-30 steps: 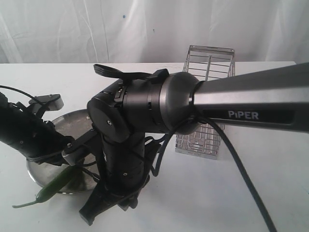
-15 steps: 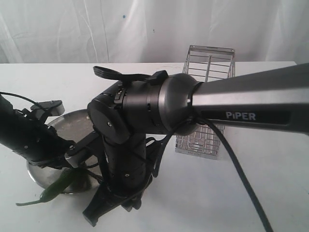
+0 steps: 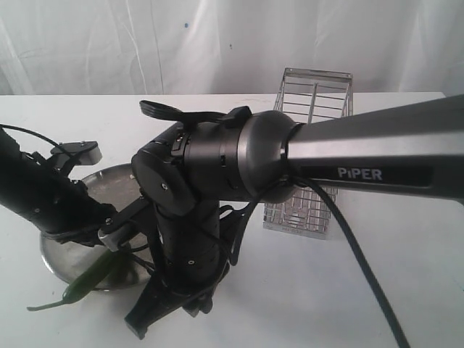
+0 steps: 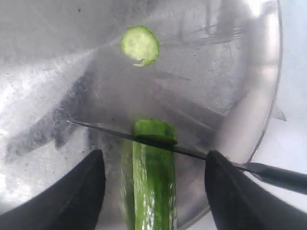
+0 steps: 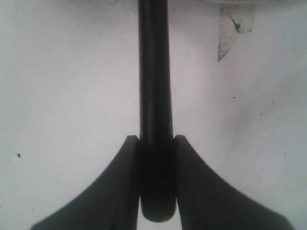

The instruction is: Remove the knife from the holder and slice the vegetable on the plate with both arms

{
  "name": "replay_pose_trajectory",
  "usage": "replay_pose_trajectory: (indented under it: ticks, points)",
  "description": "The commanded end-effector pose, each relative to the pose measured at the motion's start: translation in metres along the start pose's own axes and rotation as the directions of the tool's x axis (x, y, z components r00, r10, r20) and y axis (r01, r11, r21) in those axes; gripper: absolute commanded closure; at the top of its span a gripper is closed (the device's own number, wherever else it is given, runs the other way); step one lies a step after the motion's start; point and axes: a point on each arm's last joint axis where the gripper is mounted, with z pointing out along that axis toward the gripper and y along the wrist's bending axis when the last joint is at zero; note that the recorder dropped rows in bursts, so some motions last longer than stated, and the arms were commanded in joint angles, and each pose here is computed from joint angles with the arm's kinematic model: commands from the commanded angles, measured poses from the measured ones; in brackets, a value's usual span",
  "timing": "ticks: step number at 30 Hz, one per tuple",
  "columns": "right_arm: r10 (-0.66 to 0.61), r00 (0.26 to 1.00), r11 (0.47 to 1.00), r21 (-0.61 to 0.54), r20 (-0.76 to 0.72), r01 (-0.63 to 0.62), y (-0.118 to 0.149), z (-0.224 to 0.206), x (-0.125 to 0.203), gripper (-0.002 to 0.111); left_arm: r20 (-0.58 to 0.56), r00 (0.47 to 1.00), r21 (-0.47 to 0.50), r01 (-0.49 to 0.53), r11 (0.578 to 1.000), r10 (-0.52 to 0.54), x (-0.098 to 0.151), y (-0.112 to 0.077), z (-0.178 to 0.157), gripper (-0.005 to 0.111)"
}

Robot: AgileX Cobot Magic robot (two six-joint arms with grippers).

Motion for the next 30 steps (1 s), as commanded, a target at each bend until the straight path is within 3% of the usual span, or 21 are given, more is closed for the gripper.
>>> replay_pose_trajectory:
  ticks: [1, 9, 16, 23, 30]
  points:
    - [0.004, 0.999, 1.000, -0.011, 0.033, -0.004, 0.000, -0.007, -0.002, 0.108, -0.032, 0.999, -0.001, -0.008, 1.000, 0.008, 0.005, -0.005, -0.008, 0.043]
    - [0.004, 0.999, 1.000, -0.011, 0.043, -0.004, 0.000, -0.007, -0.003, 0.108, -0.090, 0.996, 0.006, 0.012, 1.000, -0.011, 0.021, -0.004, -0.001, 0.043]
    - [0.006, 0.999, 1.000, -0.015, 0.041, -0.006, 0.000, -0.007, -0.003, 0.108, -0.070, 0.997, -0.025, 0.014, 1.000, -0.015, 0.023, -0.001, 0.001, 0.043]
    - [0.012, 0.999, 1.000, -0.027, 0.041, -0.011, 0.001, -0.007, -0.003, 0.108, -0.065, 0.995, -0.148, 0.059, 0.987, -0.069, 0.023, 0.010, 0.000, 0.044]
    - [0.011, 0.999, 1.000, -0.029, 0.041, -0.010, 0.002, -0.007, -0.003, 0.108, -0.062, 0.995, -0.176, 0.073, 0.982, -0.085, 0.024, 0.013, 0.000, 0.049]
